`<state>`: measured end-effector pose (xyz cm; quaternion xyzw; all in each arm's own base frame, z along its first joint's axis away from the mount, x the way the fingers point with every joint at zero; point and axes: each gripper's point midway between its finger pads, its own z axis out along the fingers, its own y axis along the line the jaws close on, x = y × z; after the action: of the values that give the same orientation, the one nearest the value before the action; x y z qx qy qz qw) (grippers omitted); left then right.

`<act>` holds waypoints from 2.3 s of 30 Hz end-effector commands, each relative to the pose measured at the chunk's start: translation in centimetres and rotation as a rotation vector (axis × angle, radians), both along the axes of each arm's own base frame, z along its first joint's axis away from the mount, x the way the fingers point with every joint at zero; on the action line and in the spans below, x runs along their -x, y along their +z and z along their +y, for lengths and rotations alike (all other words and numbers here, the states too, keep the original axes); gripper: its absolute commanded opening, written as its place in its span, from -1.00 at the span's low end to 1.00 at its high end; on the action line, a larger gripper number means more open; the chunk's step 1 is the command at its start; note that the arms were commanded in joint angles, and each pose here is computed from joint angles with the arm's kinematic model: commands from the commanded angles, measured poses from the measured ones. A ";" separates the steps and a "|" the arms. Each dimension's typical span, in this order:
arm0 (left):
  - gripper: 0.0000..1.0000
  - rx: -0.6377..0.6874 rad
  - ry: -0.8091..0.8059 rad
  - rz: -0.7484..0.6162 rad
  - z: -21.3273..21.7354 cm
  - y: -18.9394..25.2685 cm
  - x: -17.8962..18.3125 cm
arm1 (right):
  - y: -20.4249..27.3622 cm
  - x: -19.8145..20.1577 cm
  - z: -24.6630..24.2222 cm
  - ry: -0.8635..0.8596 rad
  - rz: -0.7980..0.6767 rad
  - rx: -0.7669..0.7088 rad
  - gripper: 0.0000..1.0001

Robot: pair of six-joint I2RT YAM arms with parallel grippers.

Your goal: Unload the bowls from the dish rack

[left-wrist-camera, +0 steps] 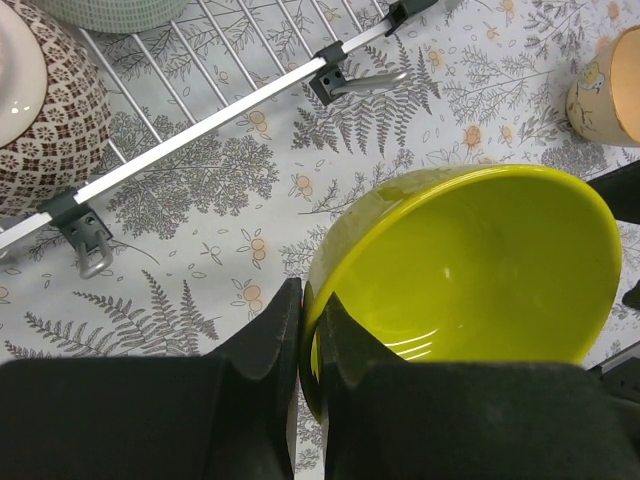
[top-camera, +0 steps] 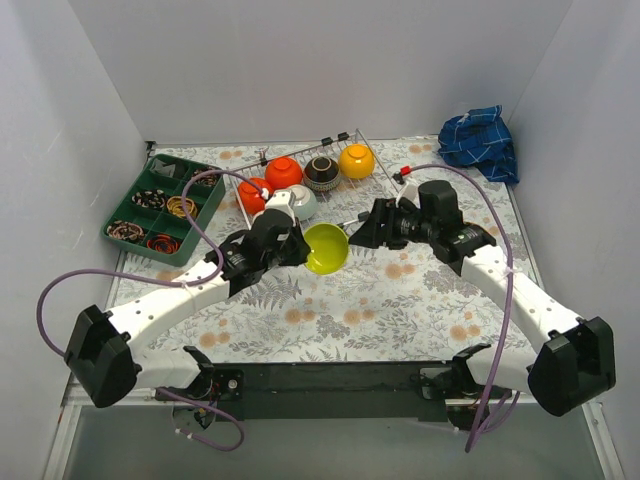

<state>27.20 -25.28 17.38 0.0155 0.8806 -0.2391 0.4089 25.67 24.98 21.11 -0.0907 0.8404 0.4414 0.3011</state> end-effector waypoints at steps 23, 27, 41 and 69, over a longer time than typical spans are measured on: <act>-0.65 -0.147 -0.037 -0.046 -3.1 2.2 0.0 | -2.7 -0.8 -0.2 -0.138 -0.088 0.546 -0.97; 0.05 -0.138 -0.018 -0.065 -2.6 3.0 0.0 | -3.6 -1.6 -2.0 -0.176 -0.071 0.596 -0.97; 0.96 -0.046 0.068 -0.066 1.7 5.5 -2.2 | -7.4 -5.6 -13.2 -0.374 0.108 0.628 -0.97; 0.96 -0.052 0.256 -0.156 11.1 7.2 -2.8 | -17.8 -5.6 -20.2 -0.497 0.413 0.634 -0.91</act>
<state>30.16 -14.69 23.80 -0.0669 0.8575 -0.1583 0.4849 30.23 5.17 3.33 0.1076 0.9774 0.0863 0.1602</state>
